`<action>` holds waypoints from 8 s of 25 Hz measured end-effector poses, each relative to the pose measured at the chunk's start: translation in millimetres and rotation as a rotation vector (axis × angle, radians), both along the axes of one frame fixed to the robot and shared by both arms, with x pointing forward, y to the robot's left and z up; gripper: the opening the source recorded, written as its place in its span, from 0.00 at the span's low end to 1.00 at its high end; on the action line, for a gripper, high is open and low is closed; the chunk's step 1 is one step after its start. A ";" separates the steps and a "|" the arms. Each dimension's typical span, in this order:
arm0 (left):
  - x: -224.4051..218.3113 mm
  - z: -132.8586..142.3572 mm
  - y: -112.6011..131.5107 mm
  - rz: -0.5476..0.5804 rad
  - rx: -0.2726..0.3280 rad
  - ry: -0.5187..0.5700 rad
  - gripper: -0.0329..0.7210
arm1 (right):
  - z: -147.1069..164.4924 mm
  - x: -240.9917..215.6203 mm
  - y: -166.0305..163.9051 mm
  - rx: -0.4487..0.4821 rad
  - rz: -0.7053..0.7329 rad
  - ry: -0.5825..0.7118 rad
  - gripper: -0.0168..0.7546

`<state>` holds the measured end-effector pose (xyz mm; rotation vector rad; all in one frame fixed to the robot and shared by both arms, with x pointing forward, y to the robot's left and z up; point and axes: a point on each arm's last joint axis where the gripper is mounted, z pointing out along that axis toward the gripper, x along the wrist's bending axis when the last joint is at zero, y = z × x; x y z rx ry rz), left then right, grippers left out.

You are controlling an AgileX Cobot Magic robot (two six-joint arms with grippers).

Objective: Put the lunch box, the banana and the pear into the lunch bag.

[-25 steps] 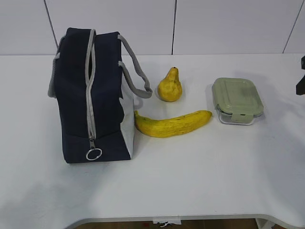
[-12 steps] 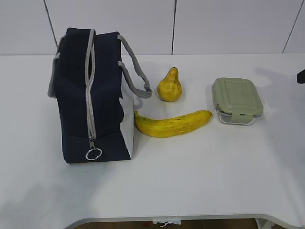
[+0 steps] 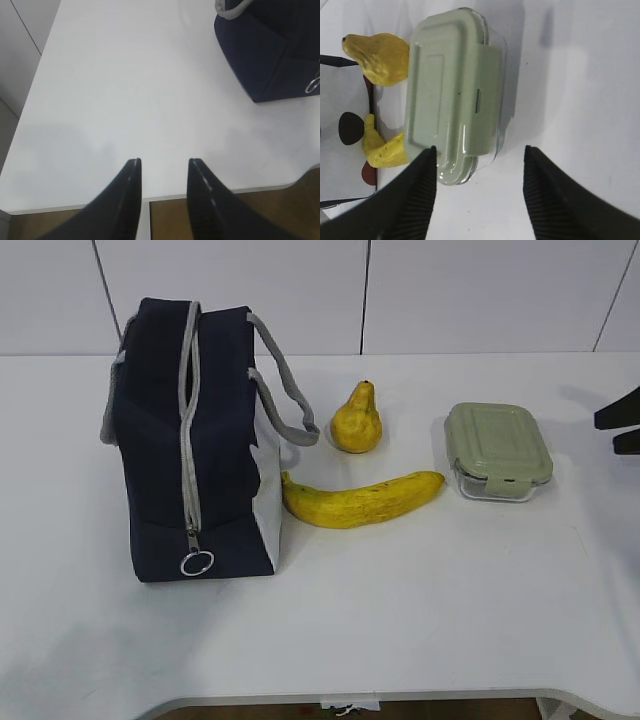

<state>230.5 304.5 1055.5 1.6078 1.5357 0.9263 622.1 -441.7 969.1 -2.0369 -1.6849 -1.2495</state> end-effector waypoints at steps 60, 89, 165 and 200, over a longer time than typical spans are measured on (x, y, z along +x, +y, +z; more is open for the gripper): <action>0.0 0.0 0.0 0.000 0.000 0.000 0.36 | -74.0 60.3 52.7 0.191 0.062 0.027 0.79; 0.0 0.0 0.0 0.000 0.000 0.000 0.36 | -72.9 61.9 53.0 0.209 0.061 0.020 0.54; 316.0 59.7 -70.8 -0.355 -0.496 0.567 0.53 | 124.7 41.5 249.6 0.252 0.351 -0.115 0.51; 356.2 31.3 -84.6 -0.498 -0.517 0.722 0.06 | 128.6 28.3 325.7 0.286 0.401 -0.168 0.51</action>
